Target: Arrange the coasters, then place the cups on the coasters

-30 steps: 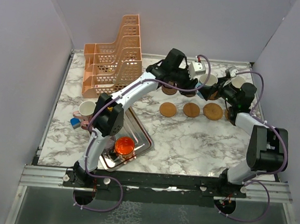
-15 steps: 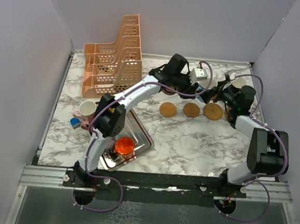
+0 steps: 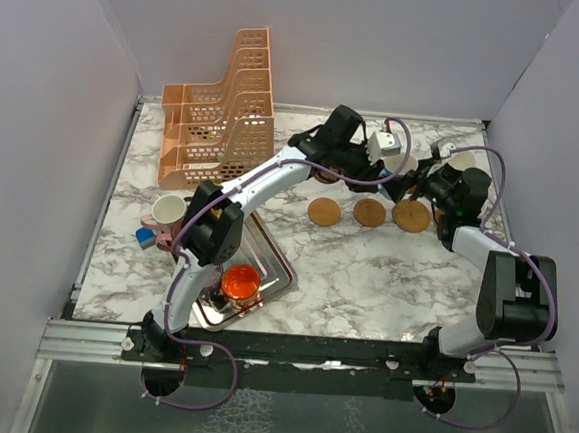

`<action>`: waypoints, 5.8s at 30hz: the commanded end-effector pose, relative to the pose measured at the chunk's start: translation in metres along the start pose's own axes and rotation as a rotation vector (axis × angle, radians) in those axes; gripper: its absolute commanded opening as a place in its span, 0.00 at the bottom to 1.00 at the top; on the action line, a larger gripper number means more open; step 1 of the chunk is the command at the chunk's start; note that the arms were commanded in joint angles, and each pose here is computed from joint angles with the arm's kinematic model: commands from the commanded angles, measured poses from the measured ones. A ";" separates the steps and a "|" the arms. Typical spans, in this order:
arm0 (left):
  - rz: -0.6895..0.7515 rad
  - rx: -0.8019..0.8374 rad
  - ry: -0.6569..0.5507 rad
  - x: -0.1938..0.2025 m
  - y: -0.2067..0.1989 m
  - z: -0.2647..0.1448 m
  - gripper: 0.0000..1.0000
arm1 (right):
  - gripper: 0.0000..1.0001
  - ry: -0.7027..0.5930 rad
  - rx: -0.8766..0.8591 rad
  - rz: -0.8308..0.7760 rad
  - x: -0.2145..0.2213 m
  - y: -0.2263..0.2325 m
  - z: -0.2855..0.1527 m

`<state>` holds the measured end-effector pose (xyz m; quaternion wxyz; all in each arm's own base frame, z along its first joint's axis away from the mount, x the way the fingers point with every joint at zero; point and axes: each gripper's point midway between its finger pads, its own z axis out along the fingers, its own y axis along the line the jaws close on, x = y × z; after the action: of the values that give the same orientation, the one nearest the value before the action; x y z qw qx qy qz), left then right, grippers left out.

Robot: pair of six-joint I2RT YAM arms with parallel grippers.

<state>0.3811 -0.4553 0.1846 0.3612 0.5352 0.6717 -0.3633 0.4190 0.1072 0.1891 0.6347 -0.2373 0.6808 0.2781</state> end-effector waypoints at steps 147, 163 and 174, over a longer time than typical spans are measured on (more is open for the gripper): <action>0.072 -0.283 -0.107 -0.022 0.041 -0.058 0.00 | 0.56 0.600 0.308 0.414 0.005 0.005 0.002; 0.081 -0.289 -0.093 -0.022 0.037 -0.054 0.00 | 0.33 0.630 0.336 0.446 0.021 -0.005 0.011; 0.090 -0.285 -0.088 -0.020 0.035 -0.053 0.00 | 0.23 0.646 0.361 0.450 0.028 -0.013 0.015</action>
<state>0.4146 -0.4039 0.1576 0.4078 0.4872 0.7263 -0.2623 0.4275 0.1075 0.1544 0.3360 -0.0471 0.9189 0.2014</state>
